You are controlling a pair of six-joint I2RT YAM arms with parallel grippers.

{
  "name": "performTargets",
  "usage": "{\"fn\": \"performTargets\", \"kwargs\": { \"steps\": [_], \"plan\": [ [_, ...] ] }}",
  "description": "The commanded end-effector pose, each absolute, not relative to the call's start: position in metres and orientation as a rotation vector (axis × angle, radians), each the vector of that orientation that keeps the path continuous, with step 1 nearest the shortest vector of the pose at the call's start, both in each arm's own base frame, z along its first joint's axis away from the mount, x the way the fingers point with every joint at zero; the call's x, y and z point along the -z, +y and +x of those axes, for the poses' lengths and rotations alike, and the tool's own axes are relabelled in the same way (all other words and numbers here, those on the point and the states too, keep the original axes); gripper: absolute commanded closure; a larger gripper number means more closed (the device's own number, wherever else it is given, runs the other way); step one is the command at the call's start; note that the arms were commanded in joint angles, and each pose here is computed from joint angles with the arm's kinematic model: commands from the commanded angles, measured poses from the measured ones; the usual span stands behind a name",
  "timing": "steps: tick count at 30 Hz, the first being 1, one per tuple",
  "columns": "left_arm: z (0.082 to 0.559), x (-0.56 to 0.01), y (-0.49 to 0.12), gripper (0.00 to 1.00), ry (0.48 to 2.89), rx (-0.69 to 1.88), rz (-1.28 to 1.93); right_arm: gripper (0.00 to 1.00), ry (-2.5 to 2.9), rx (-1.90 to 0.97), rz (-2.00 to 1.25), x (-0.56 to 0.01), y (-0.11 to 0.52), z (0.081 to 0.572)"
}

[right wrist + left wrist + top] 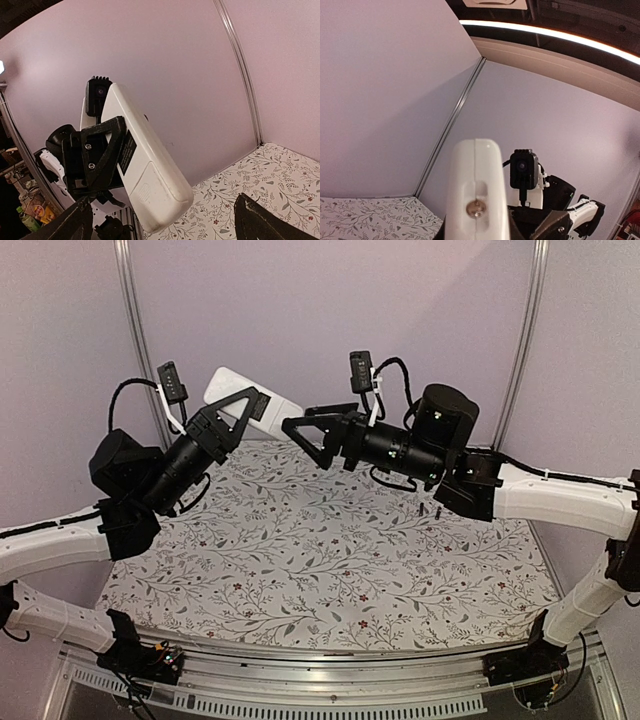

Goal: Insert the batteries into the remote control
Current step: Remove the battery cover from the remote control.

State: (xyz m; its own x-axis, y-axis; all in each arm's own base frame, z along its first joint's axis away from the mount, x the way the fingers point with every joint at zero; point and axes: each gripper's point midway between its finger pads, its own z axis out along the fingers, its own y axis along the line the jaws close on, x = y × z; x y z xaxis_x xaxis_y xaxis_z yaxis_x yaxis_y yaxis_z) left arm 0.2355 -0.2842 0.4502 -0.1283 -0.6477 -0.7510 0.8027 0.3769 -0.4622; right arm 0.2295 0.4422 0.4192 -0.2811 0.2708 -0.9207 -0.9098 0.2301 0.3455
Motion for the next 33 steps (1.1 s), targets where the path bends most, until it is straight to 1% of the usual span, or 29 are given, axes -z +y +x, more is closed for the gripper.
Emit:
{"fn": "performTargets", "kwargs": {
  "steps": [1,6,10,14,15,18,22,25,32,33],
  "plan": [
    [0.227,-0.455,-0.286,1.0,1.11,1.286,0.183,0.09,1.421,-1.481,-0.567,-0.43,0.454,0.235],
    [0.223,-0.452,-0.288,1.0,1.117,1.298,0.189,0.28,1.423,-1.528,-0.578,-0.431,0.469,0.238],
    [0.222,-0.454,-0.287,1.0,1.11,1.289,0.187,0.47,1.412,-1.546,-0.564,-0.431,0.472,0.24],
    [0.222,-0.456,-0.284,1.0,1.105,1.28,0.18,0.71,1.414,-1.546,-0.568,-0.427,0.471,0.239],
    [0.221,-0.456,-0.283,1.0,1.102,1.277,0.179,0.75,1.418,-1.541,-0.571,-0.424,0.471,0.24],
    [0.221,-0.459,-0.28,1.0,1.09,1.269,0.175,0.76,1.424,-1.545,-0.579,-0.42,0.469,0.239],
    [0.22,-0.462,-0.276,1.0,1.071,1.267,0.166,0.74,1.399,-1.576,-0.632,-0.419,0.47,0.23],
    [0.217,-0.466,-0.273,1.0,1.051,1.288,0.153,0.76,1.377,-1.578,-0.675,-0.419,0.47,0.224],
    [0.209,-0.477,-0.268,1.0,1.015,1.324,0.16,0.64,1.345,-1.552,-0.727,-0.42,0.466,0.217],
    [0.208,-0.477,-0.269,1.0,1.016,1.33,0.164,0.64,1.34,-1.549,-0.726,-0.422,0.465,0.217]
  ]
}}
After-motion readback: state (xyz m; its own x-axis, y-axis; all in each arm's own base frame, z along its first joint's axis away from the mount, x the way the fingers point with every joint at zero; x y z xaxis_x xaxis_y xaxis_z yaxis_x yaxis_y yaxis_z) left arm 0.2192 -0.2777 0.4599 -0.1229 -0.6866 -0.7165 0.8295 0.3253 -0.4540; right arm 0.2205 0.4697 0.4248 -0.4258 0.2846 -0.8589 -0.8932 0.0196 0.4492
